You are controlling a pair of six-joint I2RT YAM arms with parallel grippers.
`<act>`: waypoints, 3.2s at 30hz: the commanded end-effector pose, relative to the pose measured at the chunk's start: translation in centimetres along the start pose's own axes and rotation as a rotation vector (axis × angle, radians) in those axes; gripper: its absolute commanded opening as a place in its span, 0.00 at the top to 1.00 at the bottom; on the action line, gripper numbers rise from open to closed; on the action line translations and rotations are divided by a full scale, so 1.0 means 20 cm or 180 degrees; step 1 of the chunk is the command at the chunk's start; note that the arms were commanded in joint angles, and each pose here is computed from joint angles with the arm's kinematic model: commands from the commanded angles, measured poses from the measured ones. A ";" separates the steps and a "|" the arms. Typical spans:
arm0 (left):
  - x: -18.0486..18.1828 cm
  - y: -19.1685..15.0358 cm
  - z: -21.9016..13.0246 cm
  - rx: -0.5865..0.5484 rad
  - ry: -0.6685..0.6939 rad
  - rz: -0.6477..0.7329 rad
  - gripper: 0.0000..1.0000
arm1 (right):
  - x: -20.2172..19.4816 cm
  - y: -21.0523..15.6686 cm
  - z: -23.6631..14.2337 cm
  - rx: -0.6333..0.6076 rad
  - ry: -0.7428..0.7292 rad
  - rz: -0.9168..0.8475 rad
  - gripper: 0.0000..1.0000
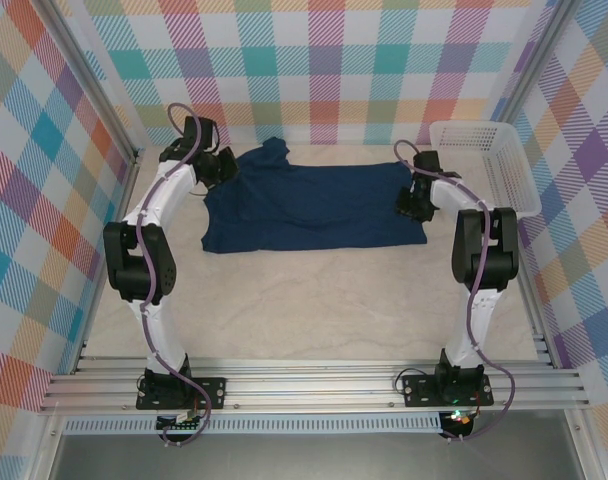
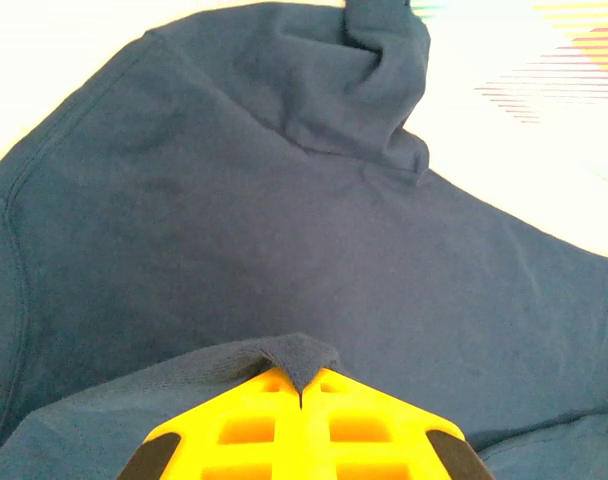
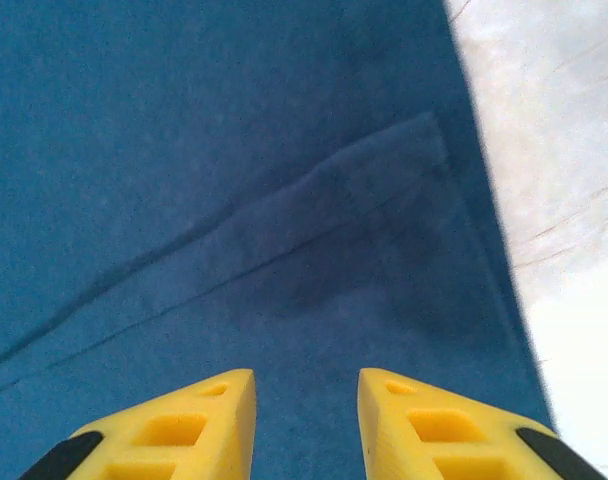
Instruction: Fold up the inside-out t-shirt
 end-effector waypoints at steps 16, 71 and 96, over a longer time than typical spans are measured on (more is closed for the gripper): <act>0.16 0.03 0.17 0.0120 0.0262 -0.0034 1.00 | 0.09 0.04 -0.02 -0.0103 0.0136 -0.0266 0.70; 0.19 0.01 0.24 0.0230 0.0291 0.0035 1.00 | 1.00 -0.09 0.17 -0.0083 0.1107 -0.3703 0.62; 0.19 0.01 0.22 0.0221 0.0297 0.0046 1.00 | 1.00 -0.12 0.21 0.0059 0.1149 -0.3865 0.57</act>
Point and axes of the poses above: each hand's point on the last joint's axis, 136 mm out from that joint toward the fingers, its own z axis out along the fingers, its own x axis along the line the jaws close on, y = z × x, the point moved 6 cm from there along -z, back along the fingers, and after that the axes turned 15 degrees about -z, right-handed, at the moved point
